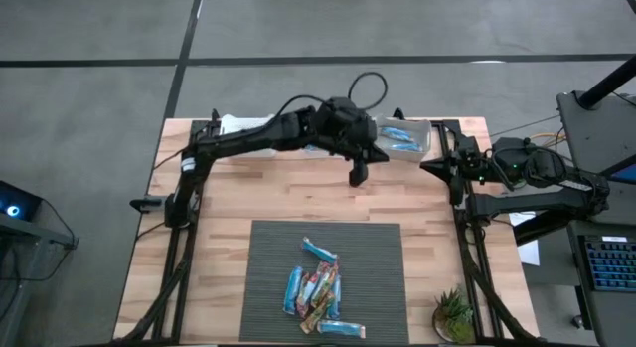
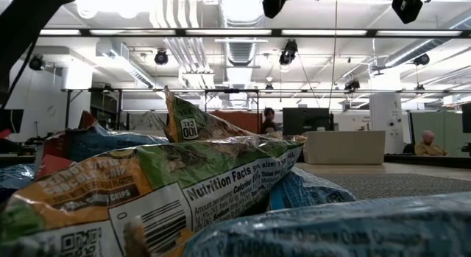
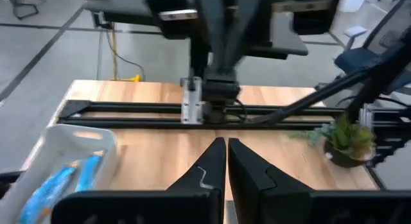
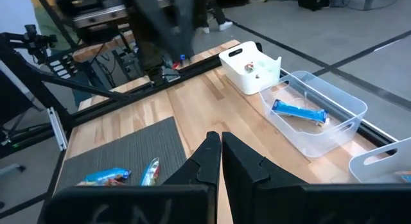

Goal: Pick and place Granola Bars by type
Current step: Put the yellow granola bar into the gray bin

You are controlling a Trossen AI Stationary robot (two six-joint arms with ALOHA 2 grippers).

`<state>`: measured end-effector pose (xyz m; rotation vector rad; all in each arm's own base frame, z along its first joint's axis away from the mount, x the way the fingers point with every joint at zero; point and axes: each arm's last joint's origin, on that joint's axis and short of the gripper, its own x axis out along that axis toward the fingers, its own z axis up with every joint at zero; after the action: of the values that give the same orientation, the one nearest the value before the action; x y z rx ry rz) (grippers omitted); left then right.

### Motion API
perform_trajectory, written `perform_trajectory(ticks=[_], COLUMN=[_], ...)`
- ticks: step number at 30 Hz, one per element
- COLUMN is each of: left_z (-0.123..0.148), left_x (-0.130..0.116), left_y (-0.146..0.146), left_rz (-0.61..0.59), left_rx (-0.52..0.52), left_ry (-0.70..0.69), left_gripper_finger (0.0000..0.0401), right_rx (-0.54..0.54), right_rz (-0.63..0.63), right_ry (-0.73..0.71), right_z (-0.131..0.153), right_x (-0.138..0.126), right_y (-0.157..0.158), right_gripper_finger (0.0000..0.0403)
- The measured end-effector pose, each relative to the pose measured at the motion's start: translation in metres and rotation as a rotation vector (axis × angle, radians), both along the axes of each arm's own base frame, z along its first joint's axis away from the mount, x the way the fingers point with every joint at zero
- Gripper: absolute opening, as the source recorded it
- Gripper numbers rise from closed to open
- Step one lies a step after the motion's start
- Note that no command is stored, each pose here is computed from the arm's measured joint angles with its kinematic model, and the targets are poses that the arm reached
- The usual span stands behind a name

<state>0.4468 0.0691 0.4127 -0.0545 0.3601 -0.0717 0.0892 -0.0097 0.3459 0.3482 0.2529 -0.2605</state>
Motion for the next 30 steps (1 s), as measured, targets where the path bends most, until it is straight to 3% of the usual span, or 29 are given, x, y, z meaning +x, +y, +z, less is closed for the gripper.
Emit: perform_trajectory(ticks=[13, 30], left_z=[0.008, 0.012], left_x=[0.000, -0.005], left_y=[-0.058, -0.063], left_rz=[-0.052, -0.025], left_rx=[-0.002, -0.007], left_ry=[-0.019, -0.022], left_gripper_finger=[0.0000, 0.0000], right_rx=[0.006, 0.000], right_rz=[0.047, 0.061], right_ry=[0.000, 0.002], right_z=[0.000, 0.000], right_x=[0.000, 0.000], right_y=[0.001, 0.002], right_gripper_finger=[0.0008, 0.0008])
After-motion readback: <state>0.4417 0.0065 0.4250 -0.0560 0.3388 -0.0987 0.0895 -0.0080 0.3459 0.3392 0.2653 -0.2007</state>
